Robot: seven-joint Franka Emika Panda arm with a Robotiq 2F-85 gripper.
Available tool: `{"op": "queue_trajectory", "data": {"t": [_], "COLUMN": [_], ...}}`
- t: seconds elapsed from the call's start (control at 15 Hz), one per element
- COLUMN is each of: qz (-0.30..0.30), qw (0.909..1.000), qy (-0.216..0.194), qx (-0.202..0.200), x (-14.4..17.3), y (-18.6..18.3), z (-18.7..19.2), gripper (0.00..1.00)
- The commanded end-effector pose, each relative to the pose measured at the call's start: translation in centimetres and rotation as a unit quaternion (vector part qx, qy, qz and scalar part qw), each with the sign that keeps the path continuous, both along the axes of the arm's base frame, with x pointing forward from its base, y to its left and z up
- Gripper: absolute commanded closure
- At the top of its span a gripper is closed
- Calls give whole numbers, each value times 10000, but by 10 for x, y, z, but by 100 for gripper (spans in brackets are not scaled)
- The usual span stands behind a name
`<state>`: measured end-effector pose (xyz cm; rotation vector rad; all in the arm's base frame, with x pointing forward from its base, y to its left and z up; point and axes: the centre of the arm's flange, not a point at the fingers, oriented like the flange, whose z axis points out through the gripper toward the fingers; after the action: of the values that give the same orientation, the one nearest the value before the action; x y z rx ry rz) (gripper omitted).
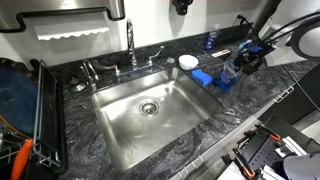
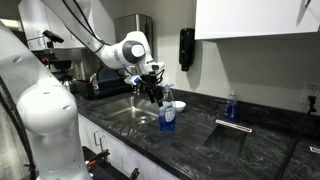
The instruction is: Pick the soap bottle and put it in the sink
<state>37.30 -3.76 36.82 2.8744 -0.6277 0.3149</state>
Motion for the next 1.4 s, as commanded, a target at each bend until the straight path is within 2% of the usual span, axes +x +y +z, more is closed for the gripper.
{"op": "queue_trajectory", "data": {"t": [0.0, 0.2, 0.27, 0.67, 1.07, 1.33], "qz": [47, -10, -59, -62, -123, 2], "qw": [10000, 9998, 9999, 9999, 9995, 9978], "qy": [25, 138, 84, 79, -258, -614], "qx": [67, 157, 77, 79, -104, -266], "x": [12, 20, 6, 6, 10, 18], "y": [-11, -15, -6, -6, 2, 8], "z": [-16, -18, -11, -10, 25, 16], "gripper": [0, 0, 0, 0, 0, 0]}}
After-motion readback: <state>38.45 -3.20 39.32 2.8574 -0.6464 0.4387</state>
